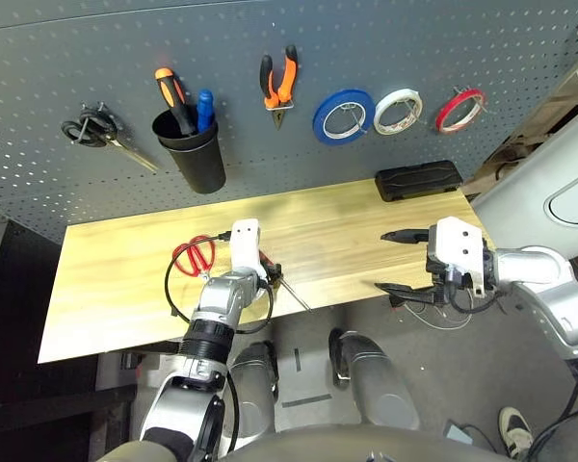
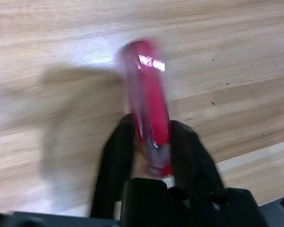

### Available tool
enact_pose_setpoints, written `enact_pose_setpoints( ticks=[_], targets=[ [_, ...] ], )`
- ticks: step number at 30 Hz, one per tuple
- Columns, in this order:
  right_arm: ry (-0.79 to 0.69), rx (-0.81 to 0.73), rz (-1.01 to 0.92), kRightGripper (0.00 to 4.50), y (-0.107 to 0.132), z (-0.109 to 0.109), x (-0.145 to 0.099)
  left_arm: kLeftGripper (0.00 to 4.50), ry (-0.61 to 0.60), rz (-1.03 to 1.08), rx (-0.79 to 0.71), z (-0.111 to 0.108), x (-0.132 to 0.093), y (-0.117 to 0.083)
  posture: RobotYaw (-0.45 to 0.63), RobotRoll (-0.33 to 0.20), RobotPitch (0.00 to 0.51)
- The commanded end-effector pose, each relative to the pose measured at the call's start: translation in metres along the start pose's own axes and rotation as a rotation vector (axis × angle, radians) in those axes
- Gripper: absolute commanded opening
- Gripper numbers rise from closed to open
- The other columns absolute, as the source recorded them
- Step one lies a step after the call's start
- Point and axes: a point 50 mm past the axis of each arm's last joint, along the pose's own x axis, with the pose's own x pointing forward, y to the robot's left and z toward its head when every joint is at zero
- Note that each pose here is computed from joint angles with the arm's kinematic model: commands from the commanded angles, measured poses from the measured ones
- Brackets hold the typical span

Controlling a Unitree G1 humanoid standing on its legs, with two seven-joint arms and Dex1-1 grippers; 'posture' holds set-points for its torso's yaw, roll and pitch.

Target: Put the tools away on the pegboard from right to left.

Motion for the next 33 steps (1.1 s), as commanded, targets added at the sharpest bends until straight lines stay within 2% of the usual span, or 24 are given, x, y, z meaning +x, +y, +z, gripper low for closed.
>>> enact_pose_setpoints(
  ticks=[1, 6, 12, 19, 24, 28, 33],
  targets=[
    [0.006, 0.001, -0.008, 4.50, 0.000, 0.000, -0.005, 0.81, 0.022, -0.001, 0.028, -0.007, 0.004, -0.001, -0.16, 0.000, 0.209],
    [0.013, 0.000, -0.004, 4.50, -0.001, -0.002, -0.005, 0.81, -0.007, -0.027, 0.066, -0.002, -0.001, 0.001, -0.15, 0.000, 0.203],
    [-0.008, 0.000, 0.018, 4.50, -0.005, 0.000, -0.004, 0.81, -0.073, -0.070, 0.104, 0.015, -0.017, 0.000, -0.12, 0.000, 0.196],
    [-0.082, 0.038, 0.023, 4.50, -0.013, 0.002, -0.009, 0.81, -0.186, -0.131, 0.158, 0.037, -0.055, 0.006, -0.08, 0.000, 0.171],
    [-0.162, 0.089, 0.019, 4.50, -0.019, 0.010, -0.016, 0.81, -0.222, -0.146, 0.195, 0.039, -0.083, 0.014, -0.05, 0.000, 0.152],
    [-0.259, 0.192, 0.083, 4.50, -0.019, 0.018, -0.026, 0.81, -0.226, -0.184, 0.225, 0.036, -0.105, 0.017, -0.03, 0.000, 0.131],
    [-0.386, 0.223, 0.077, 4.50, -0.027, 0.034, -0.041, 0.81, -0.323, -0.252, 0.258, 0.043, -0.139, 0.024, -0.01, 0.000, 0.115]
  ],
)
